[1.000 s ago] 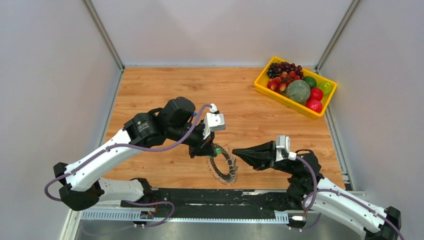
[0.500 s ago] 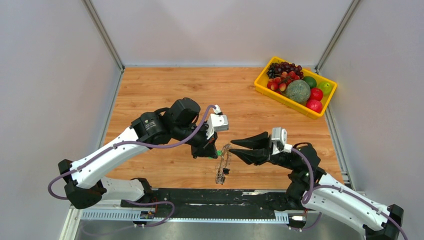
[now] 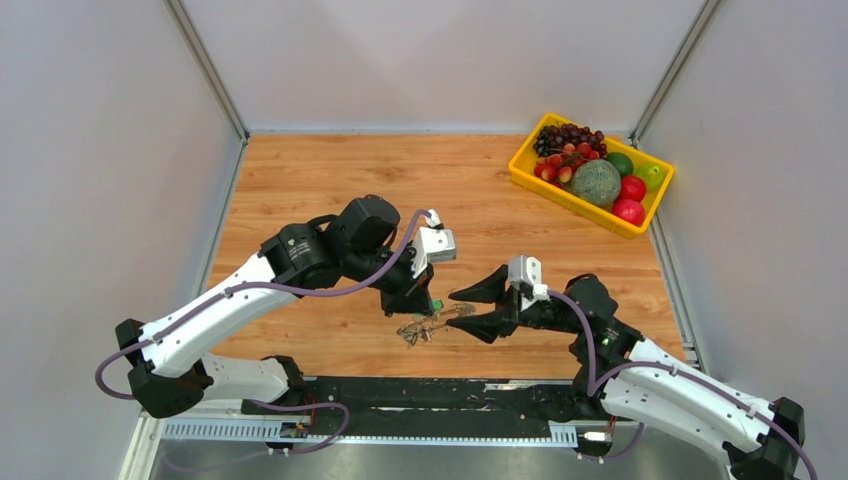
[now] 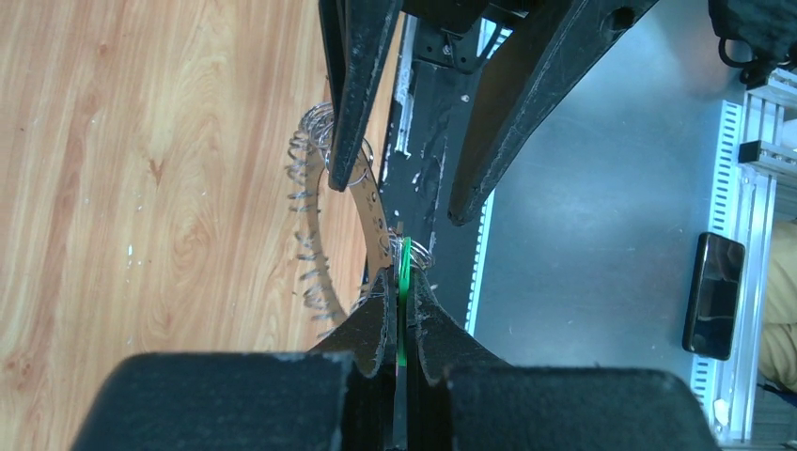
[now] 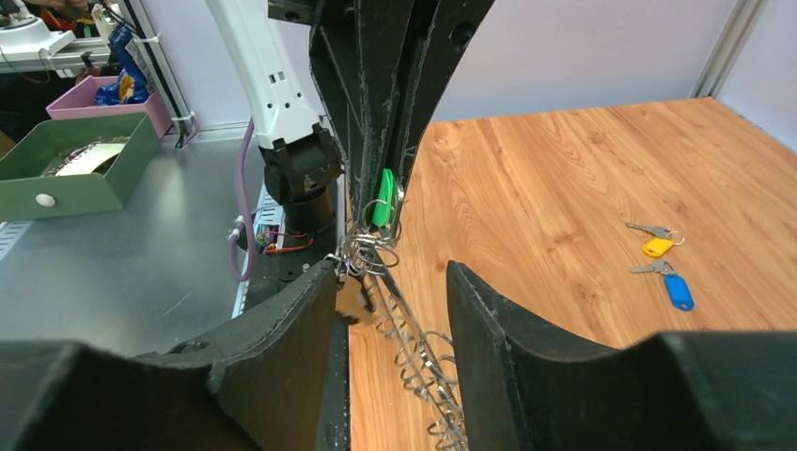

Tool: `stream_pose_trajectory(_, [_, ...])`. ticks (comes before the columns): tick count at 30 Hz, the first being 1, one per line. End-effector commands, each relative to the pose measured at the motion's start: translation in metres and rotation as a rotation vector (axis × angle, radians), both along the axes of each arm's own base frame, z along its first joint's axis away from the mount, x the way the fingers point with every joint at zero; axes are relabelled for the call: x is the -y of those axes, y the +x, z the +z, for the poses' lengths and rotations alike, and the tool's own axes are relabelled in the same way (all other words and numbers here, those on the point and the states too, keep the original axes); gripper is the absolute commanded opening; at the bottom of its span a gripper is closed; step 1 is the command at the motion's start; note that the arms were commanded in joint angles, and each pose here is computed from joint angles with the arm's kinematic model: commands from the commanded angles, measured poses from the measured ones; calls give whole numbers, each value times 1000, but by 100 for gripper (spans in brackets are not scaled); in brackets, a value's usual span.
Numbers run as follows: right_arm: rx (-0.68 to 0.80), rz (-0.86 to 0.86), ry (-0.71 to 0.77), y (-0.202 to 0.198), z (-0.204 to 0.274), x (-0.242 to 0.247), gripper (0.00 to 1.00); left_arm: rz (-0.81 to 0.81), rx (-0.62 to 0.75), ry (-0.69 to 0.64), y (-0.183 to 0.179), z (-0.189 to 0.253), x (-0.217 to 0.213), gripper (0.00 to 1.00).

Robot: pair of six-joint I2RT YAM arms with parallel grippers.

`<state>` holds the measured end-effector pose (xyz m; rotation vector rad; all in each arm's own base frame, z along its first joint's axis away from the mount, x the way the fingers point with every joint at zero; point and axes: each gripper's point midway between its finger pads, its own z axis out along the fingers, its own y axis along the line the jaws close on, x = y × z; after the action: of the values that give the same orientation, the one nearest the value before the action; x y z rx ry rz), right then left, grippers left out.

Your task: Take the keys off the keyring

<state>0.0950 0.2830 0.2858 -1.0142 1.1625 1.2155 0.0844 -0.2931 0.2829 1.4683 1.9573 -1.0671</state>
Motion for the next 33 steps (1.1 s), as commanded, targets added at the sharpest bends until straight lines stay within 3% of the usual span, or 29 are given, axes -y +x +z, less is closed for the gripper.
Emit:
stream_pose_trajectory(1, [15, 30, 31, -7, 17, 2, 50, -2, 64, -103, 1, 36, 1, 0])
stream_pose_trajectory(7, [13, 23, 26, -8, 14, 4, 44, 5, 69, -101, 1, 37, -1, 0])
stream_pose_trajectory(13, [27, 51, 28, -13, 18, 3, 49, 5, 68, -99, 1, 36, -1, 0])
stream_pose_trajectory(33, [31, 95, 25, -10, 29, -18, 44, 1, 67, -103, 1, 39, 1, 0])
